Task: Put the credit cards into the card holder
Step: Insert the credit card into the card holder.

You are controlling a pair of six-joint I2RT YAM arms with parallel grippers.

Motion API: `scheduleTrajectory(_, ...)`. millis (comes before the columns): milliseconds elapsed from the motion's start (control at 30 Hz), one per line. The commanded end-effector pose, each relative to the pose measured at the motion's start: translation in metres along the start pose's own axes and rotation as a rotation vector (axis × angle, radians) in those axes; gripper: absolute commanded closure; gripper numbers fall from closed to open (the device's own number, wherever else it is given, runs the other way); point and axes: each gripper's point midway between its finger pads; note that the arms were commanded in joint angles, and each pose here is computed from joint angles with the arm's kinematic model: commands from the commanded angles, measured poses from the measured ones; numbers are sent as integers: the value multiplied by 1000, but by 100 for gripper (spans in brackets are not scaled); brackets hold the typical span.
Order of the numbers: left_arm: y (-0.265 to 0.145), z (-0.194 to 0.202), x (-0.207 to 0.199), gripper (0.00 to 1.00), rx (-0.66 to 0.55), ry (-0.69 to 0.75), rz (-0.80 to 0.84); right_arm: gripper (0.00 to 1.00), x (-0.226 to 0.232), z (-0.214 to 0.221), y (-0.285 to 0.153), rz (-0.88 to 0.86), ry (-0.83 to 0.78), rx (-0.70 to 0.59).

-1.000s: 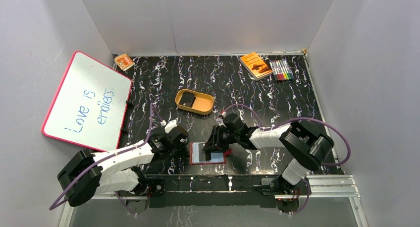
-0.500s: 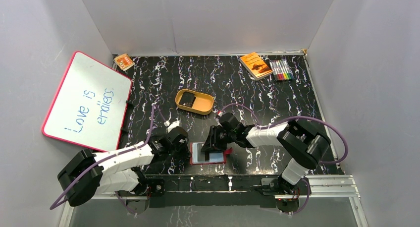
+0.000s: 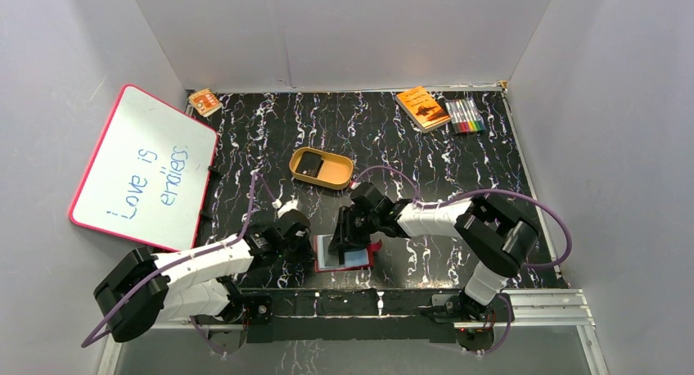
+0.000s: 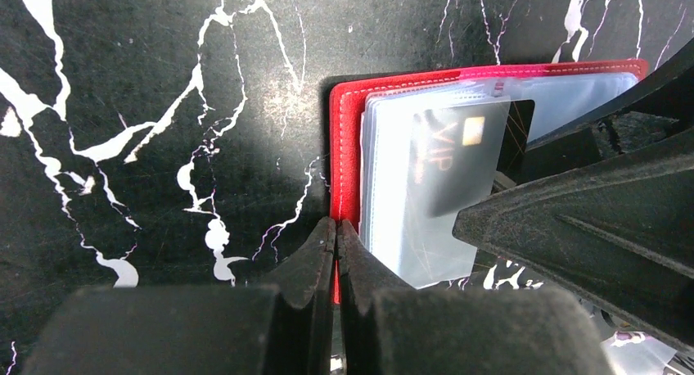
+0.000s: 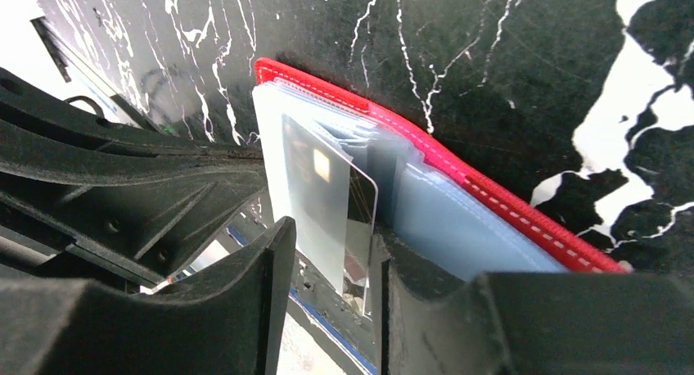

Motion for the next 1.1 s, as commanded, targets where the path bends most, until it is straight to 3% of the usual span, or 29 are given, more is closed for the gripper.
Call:
scheduleTrajectory(0,-4,3,9,99,-2,-11,-19,52,11,-10,-3,44,-92,-45)
scheduleTrajectory(233,-7,-1,16,98,-36,-18,-46,45,5,-15,-18,120,-110,-78)
scheduleTrajectory(700,-9,-3,20,98,-49,-16,-58,47,4,-23,-36,116,-109,-161)
scheduleTrajectory(800,-8,-4,19,98,-48,-14,-58,53,-1,-23,-37,139,-116,-155)
scheduleTrajectory(933,-8,-5,19,99,-51,-8,-64,76,-12,-23,-37,198,-135,-147)
scheduleTrajectory(1067,-7,-5,21,99,-54,-5,-73,87,-21,-22,-34,234,-160,-127)
Point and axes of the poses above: each gripper's point midway between its finger pads, its own y axis out along the fingers, its own x axis along the line the jaws close on, z = x × y, and after that the axes turned 3 degrees about -y, right-handed
